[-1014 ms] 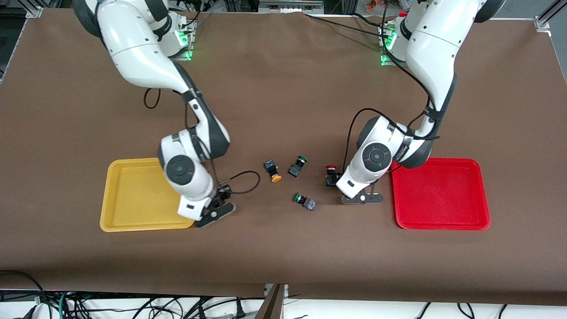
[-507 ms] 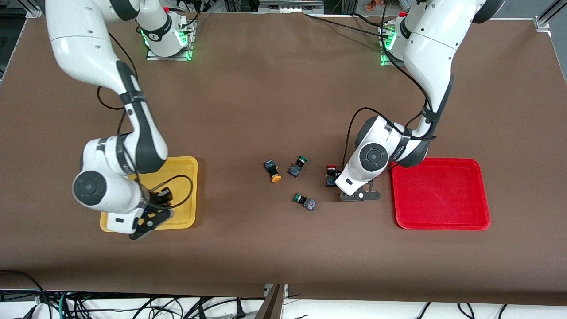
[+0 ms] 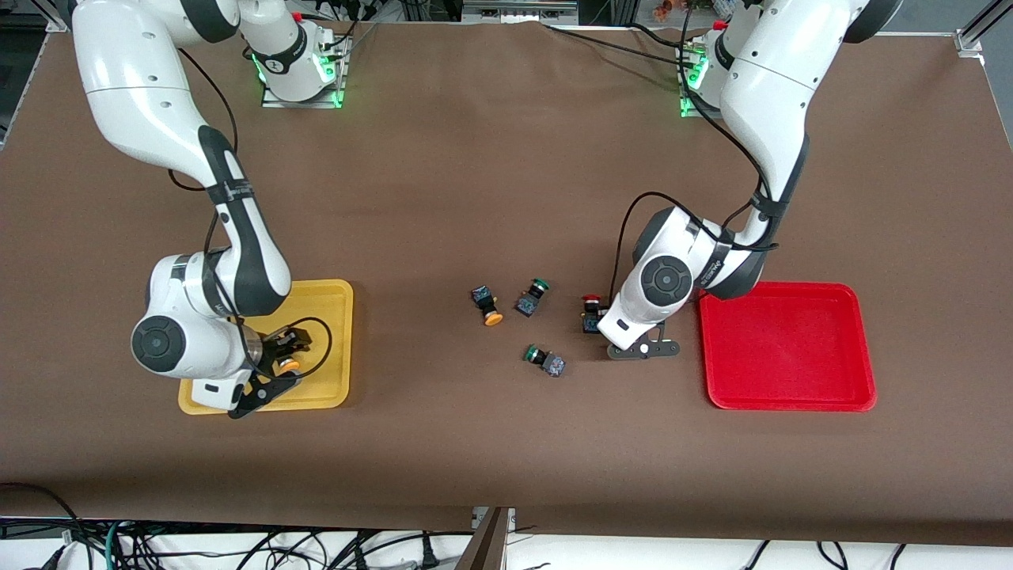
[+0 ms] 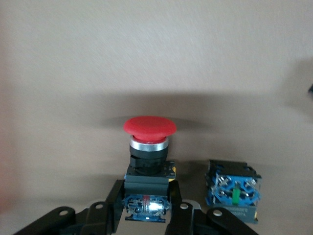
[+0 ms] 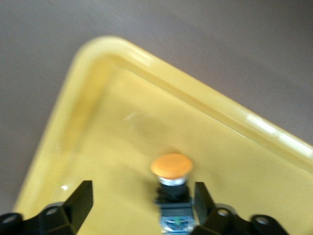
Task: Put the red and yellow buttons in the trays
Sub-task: 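Lower the yellow button into the yellow tray and open the right gripper, then set the red button in the red tray while the right gripper reaches back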
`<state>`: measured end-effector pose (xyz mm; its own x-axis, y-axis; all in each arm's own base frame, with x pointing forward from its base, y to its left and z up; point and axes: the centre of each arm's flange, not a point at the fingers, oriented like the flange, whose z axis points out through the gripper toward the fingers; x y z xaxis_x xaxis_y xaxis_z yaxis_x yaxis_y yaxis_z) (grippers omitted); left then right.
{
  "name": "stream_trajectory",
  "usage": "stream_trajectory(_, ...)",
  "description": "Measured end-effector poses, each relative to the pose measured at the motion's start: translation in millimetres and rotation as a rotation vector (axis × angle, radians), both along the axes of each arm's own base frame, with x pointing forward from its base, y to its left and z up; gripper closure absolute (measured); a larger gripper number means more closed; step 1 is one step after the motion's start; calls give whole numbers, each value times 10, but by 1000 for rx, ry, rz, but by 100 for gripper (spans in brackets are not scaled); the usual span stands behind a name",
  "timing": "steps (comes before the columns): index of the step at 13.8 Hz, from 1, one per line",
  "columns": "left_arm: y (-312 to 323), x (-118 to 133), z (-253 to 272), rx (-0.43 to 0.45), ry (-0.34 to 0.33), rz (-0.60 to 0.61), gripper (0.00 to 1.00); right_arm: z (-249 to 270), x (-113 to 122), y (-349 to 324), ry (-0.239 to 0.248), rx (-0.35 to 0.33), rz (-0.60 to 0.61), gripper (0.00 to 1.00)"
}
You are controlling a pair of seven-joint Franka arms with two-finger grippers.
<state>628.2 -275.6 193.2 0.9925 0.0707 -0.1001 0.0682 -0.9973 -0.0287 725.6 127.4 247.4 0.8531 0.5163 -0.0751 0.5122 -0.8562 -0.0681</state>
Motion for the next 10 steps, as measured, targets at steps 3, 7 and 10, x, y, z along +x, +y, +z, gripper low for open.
stream_trajectory(3,566,244,379,-4,-3,-58,59,269,-179,1012,-16,0,-98,1)
stream_trajectory(7,2042,465,823,-31,28,-173,59,309,-733,2418,-18,24,-228,1)
stream_trajectory(10,2845,274,763,-54,72,-205,59,63,-1115,3169,-65,76,-253,1)
